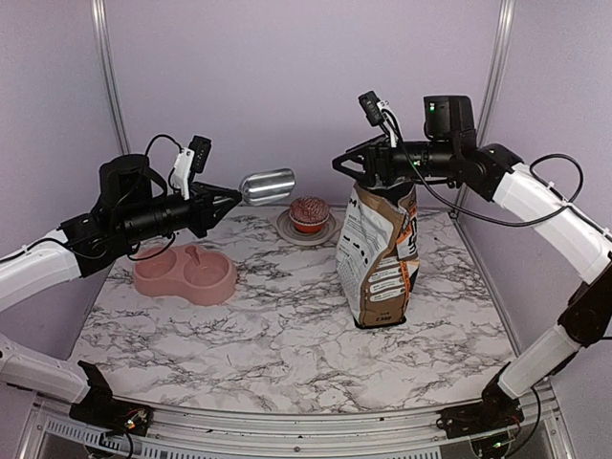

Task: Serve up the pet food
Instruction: Pass from the right arm to the left

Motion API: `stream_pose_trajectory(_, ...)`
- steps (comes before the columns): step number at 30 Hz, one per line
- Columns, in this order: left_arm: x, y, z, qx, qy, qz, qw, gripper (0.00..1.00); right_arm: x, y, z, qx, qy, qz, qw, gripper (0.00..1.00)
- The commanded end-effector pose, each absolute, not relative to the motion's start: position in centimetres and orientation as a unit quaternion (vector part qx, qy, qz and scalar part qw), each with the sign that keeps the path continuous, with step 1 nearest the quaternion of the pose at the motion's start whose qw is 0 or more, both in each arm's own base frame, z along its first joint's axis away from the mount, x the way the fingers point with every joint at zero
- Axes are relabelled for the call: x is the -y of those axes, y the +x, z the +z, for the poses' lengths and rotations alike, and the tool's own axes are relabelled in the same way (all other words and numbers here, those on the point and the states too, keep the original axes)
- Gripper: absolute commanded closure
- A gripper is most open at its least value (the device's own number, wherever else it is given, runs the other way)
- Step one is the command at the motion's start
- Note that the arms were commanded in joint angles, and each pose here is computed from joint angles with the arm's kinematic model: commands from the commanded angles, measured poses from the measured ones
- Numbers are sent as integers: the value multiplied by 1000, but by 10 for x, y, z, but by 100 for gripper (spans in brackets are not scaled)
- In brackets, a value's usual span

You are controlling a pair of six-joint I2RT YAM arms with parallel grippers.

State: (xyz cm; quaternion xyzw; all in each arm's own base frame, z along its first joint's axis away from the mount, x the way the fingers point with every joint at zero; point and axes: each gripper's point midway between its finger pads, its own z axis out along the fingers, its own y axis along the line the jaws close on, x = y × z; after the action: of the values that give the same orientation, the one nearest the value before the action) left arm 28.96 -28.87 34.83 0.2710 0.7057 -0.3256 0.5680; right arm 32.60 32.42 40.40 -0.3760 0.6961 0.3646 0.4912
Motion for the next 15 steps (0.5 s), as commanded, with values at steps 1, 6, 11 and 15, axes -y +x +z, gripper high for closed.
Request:
stream_pose_trajectory(1,268,297,353,-717,254,-284,584,100,-290,338,432,-712,-344,282,543,33)
stream_pose_trajectory(6,261,298,357,-724,252,-265,585,100,-264,347,444,-727,-302,230,572,20)
stream_pose_trajectory(11,248,305,355,-735,253,-239,582,100,-236,362,450,-752,-243,176,587,12)
stream_pose_trajectory(15,243,304,351,-740,256,-225,581,100,-205,377,449,-783,-184,149,576,10)
